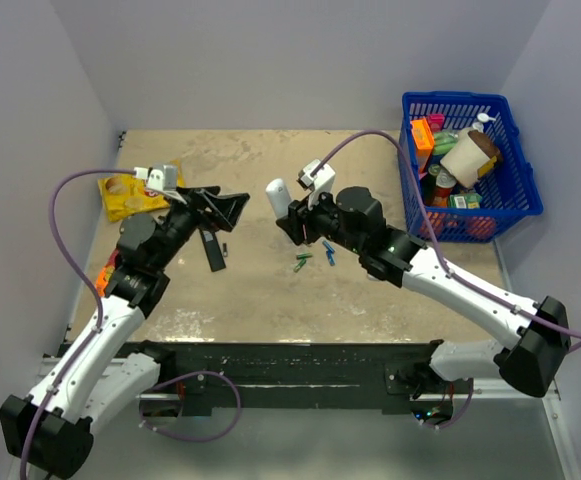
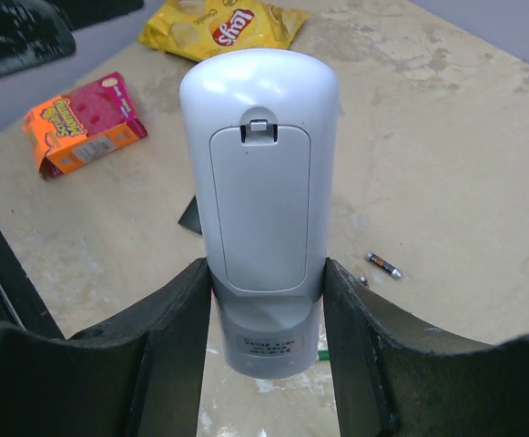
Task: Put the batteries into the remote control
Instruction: Adjust the remote control.
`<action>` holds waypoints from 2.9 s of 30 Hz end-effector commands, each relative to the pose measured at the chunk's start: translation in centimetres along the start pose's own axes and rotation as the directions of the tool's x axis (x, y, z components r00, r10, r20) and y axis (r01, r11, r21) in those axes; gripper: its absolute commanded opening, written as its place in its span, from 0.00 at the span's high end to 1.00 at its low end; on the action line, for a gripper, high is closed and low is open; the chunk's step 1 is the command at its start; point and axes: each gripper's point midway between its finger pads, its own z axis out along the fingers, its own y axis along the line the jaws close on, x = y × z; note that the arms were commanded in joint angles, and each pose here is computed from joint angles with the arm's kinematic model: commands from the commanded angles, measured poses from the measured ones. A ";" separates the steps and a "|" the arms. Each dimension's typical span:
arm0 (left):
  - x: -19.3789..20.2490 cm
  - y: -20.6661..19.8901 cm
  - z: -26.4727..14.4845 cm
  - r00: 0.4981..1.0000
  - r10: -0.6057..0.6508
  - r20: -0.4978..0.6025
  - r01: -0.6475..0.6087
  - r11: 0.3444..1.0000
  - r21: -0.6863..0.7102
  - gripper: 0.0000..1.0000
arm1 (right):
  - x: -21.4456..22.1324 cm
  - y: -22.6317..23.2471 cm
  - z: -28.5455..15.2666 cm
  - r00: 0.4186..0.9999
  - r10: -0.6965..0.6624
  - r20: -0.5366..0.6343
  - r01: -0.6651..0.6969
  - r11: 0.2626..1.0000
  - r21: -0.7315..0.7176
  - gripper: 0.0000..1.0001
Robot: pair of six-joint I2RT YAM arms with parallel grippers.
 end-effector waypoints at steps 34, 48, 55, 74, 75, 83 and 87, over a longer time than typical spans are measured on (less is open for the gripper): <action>5.2 -9.3 4.9 0.979 -0.154 -0.136 0.185 0.950 0.253 0.37 | -2.8 0.5 -1.6 0.982 0.061 0.181 -0.061 0.998 -0.004 1.00; 6.4 -10.0 4.7 0.982 -0.106 -0.156 0.146 0.952 0.271 0.67 | -3.0 0.9 -2.1 0.975 0.102 0.195 -0.101 0.995 -0.016 0.93; 4.6 -8.8 4.3 0.990 0.103 -0.097 -0.078 0.968 0.238 0.88 | -3.4 1.2 -3.0 0.982 0.134 0.133 -0.131 0.991 -0.026 0.27; 4.8 -8.3 3.3 0.909 0.404 -0.107 -0.357 0.884 0.303 0.87 | -8.7 1.8 -2.7 0.947 0.307 -0.095 -0.310 0.951 -0.011 0.03; 4.8 -8.3 3.3 0.909 0.402 -0.108 -0.354 0.883 0.308 0.87 | -8.9 1.7 -2.6 0.945 0.313 -0.090 -0.316 0.949 -0.011 0.04; 4.7 -9.0 3.1 0.919 0.382 -0.099 -0.331 0.882 0.334 0.87 | -6.6 2.6 -0.7 0.931 0.325 -0.168 -0.336 0.941 -0.039 0.14; 4.7 -8.9 3.0 0.922 0.375 -0.099 -0.327 0.888 0.324 0.88 | -5.8 2.6 -0.4 0.924 0.332 -0.189 -0.343 0.939 -0.030 0.20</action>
